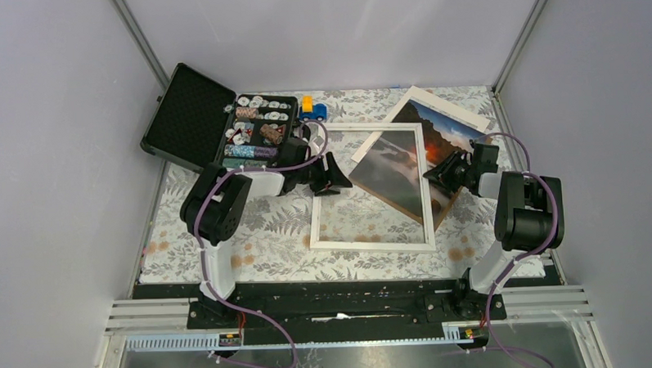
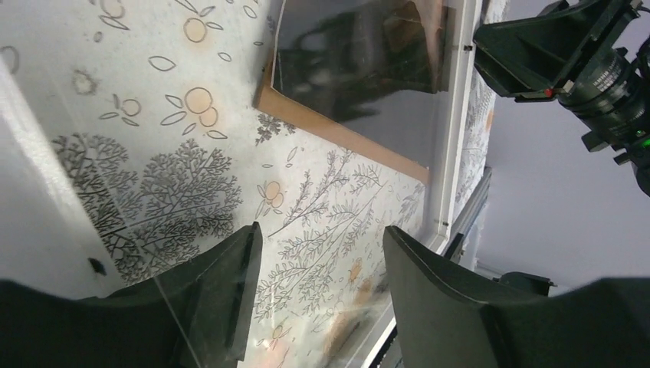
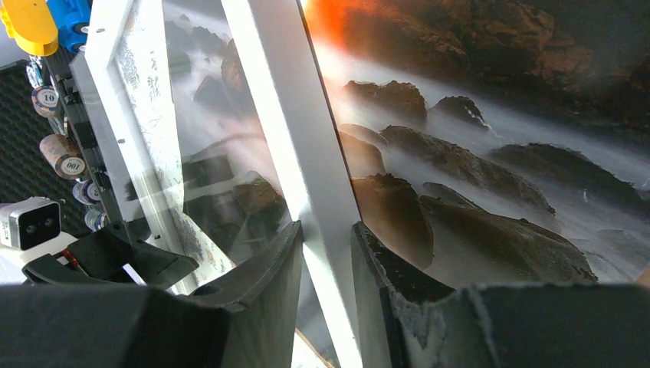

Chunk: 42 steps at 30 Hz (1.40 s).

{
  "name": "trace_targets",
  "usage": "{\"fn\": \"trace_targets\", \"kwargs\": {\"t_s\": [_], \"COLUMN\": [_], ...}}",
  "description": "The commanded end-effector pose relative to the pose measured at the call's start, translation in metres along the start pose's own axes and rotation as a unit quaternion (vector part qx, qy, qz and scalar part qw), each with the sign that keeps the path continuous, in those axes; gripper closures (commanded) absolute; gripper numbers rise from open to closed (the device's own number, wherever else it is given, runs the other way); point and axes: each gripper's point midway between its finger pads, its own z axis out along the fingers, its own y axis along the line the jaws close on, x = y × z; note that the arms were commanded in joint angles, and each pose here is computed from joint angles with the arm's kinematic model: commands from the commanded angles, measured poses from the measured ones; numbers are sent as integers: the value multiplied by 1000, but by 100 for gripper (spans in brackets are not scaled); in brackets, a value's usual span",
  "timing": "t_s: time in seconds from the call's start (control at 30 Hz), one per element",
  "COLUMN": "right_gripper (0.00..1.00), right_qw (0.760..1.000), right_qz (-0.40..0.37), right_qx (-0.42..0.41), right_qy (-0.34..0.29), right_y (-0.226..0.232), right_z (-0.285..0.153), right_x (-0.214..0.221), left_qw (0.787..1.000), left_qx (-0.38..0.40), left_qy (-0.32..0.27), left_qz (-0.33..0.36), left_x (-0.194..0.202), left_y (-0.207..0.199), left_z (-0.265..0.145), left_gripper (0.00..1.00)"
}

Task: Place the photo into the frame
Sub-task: Place the photo frame item in the photo frame.

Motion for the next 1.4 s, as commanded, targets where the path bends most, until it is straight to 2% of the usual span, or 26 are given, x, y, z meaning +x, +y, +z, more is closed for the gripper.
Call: {"fn": "trace_targets", "kwargs": {"t_s": [0.0, 0.03, 0.1, 0.13, 0.37, 0.63, 0.87, 1.1, 1.17, 1.3, 1.37], "right_gripper": [63, 63, 63, 63, 63, 63, 62, 58, 58, 56, 53], "right_qw": [1000, 1000, 1000, 1000, 1000, 1000, 1000, 999, 999, 999, 999], "right_qz": [1, 1, 1, 1, 0, -1, -7, -12, -13, -17, -20], "right_qx": [-6, -7, -7, -8, -8, 0, 21, 31, 35, 44, 49], "right_qy": [12, 13, 13, 13, 13, 13, 11, 9, 9, 7, 7], "right_y": [2, 2, 2, 2, 3, 0, -5, -6, -7, -8, -8], "right_z": [1, 1, 1, 1, 1, 1, -1, -3, -3, -4, -5], "right_x": [7, 7, 7, 7, 6, 6, 4, 0, 0, -2, -3], "left_qw": [998, 998, 998, 998, 995, 987, 957, 933, 935, 955, 960], "left_qx": [-4, -8, -18, -22, -52, -94, -206, -280, -277, -230, -220], "left_qy": [-38, -38, -41, -41, -44, -53, -80, -82, -87, -96, -121], "left_qz": [42, 43, 48, 52, 70, 120, 189, 211, 202, 161, 125], "left_x": [-23, -23, -25, -26, -25, -27, -41, -41, -41, -35, -38], "left_y": [-21, -21, -21, -22, -25, -58, -55, -35, -30, -22, -11], "left_z": [-12, -13, -16, -17, -23, -38, -90, -120, -124, -119, -123], "left_gripper": [32, 30, 6, 2, 2, 1, 1, 1, 1, 1, 1]}}
